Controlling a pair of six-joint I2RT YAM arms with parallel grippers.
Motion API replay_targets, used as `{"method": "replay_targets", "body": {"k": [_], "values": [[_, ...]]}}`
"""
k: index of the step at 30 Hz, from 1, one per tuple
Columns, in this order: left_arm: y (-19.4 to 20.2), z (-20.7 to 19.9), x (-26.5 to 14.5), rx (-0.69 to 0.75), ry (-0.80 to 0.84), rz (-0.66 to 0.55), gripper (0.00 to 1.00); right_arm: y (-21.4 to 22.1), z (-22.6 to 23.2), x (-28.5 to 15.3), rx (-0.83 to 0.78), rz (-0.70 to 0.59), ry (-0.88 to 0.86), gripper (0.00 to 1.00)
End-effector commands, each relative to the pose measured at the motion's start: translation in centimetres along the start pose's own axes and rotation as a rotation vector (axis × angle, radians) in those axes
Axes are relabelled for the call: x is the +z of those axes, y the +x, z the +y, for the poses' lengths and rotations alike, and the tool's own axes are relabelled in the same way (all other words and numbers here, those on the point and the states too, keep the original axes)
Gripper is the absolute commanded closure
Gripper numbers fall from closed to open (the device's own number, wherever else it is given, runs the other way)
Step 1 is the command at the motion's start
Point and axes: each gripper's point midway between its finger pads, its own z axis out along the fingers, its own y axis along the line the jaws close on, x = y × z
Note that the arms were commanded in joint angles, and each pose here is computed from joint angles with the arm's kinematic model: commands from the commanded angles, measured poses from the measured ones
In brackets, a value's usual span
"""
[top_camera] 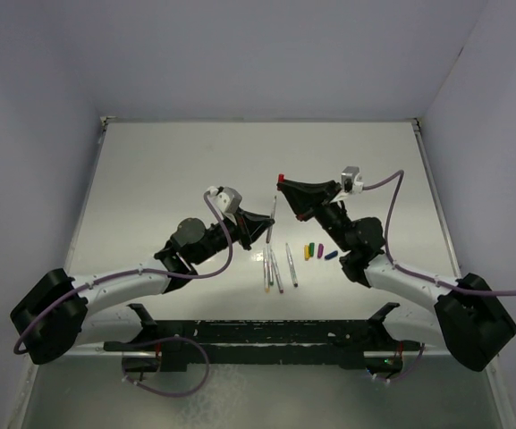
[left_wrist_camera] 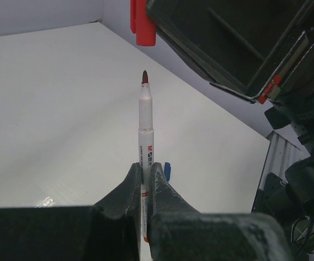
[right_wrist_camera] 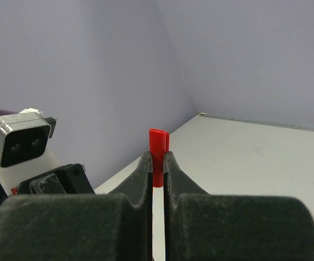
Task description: Insert the pens into the pen caps
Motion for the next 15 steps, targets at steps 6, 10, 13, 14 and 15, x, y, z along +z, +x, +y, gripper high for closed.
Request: {"method": "replay_targets", "body": {"k": [6,10,13,14,15], "values": [[-3.11,-1.41,0.72,-0.012,0.053,-0.092,1.0,-1.66,2.11,0.45,0.018,-0.057,-0.097,1.0],[-3.11,-1.35,0.79,-0.012,0.051,-0.095,1.0,-1.38,2.06,0.37,0.024,-0.05,-0.099,1.0],[-3.25,-1.42,0.8,-0.012,0.055,-0.1,1.0,-1.13,1.98,0.31,0.027,-0.043,-0.096,1.0],[-3.26,-1.42,0.79,-0.012,0.055,-0.1,1.0,-1.2,2.04,0.35,0.025,-0.044,-0.098,1.0],[-3.3,-1.41,0.81,-0.012,0.055,-0.101,1.0,-1.07,1.98,0.33,0.025,-0.04,-0.097,1.0]]}}
